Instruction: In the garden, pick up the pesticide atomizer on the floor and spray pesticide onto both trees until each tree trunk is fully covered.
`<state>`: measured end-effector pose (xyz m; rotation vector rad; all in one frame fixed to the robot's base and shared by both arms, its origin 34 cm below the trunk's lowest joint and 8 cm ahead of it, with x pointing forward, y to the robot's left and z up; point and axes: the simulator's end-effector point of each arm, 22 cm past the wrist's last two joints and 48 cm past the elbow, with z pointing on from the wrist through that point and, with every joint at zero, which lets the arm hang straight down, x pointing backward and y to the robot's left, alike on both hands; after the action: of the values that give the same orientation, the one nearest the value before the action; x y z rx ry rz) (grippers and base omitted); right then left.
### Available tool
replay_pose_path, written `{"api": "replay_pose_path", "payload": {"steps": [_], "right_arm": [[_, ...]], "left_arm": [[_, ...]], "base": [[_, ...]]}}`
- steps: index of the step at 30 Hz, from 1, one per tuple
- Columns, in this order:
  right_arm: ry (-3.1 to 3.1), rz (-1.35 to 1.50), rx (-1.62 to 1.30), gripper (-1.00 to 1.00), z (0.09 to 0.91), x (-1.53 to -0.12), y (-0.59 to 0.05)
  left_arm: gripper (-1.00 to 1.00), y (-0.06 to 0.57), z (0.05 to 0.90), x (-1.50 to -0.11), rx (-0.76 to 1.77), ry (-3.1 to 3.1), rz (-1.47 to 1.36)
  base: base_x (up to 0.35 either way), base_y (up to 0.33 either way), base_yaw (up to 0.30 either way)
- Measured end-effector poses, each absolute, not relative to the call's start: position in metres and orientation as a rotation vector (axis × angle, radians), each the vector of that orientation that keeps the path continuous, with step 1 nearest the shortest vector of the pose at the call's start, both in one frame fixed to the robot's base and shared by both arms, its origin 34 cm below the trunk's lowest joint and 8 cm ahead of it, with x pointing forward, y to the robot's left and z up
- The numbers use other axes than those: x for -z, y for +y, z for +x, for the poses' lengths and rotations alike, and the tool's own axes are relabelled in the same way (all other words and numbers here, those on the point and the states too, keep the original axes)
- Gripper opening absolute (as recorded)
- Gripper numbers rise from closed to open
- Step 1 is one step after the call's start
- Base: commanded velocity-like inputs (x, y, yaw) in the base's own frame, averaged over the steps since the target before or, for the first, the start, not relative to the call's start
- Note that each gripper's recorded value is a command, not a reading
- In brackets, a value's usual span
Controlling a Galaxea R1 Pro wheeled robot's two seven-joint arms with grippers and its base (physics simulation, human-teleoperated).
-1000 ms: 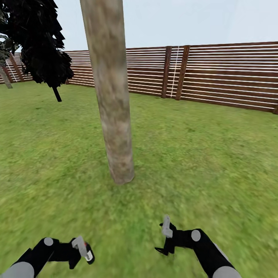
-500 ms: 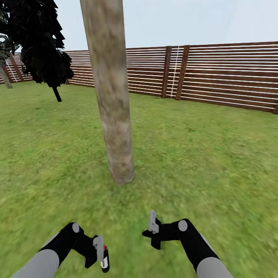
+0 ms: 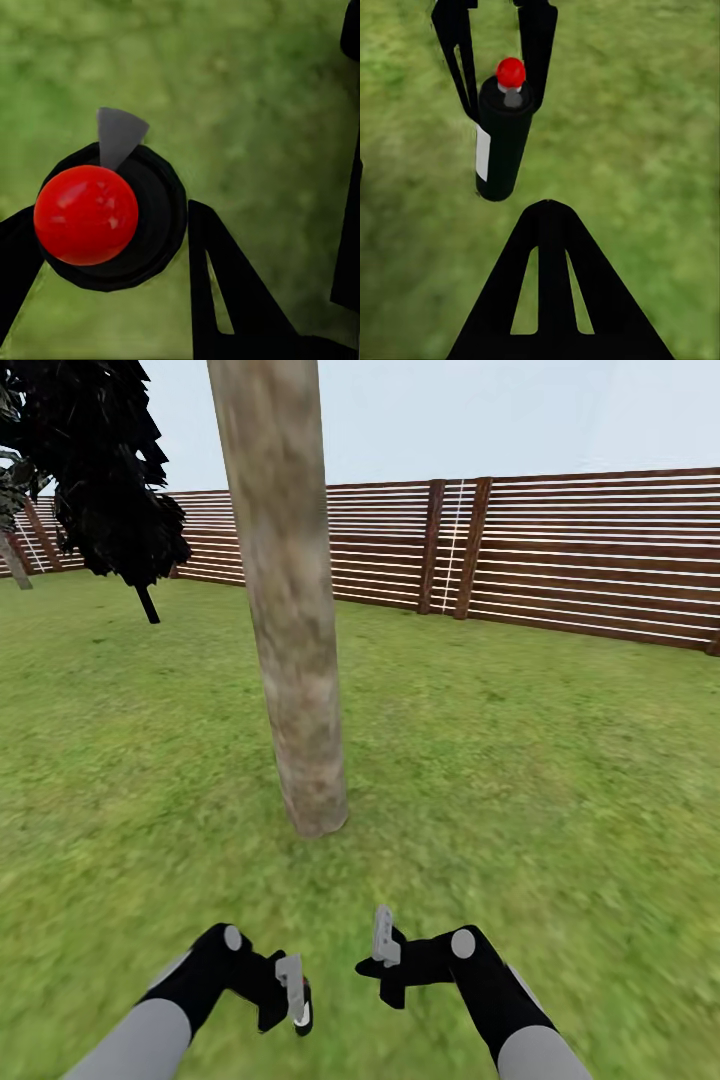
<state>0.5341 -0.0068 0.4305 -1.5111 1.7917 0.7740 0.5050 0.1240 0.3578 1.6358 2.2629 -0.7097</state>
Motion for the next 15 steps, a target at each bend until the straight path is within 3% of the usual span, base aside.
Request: {"api": "replay_pose_path", "payload": {"steps": [15], "right_arm": [[1.792, -1.512, -0.775, -1.0, 0.534, -0.43, -0.007]], "left_arm": [[-1.0, 0.074, 0.511, -0.368, 0.736, 2.195, 1.61]], "base": [[0.0, 0.0, 0.0]]}}
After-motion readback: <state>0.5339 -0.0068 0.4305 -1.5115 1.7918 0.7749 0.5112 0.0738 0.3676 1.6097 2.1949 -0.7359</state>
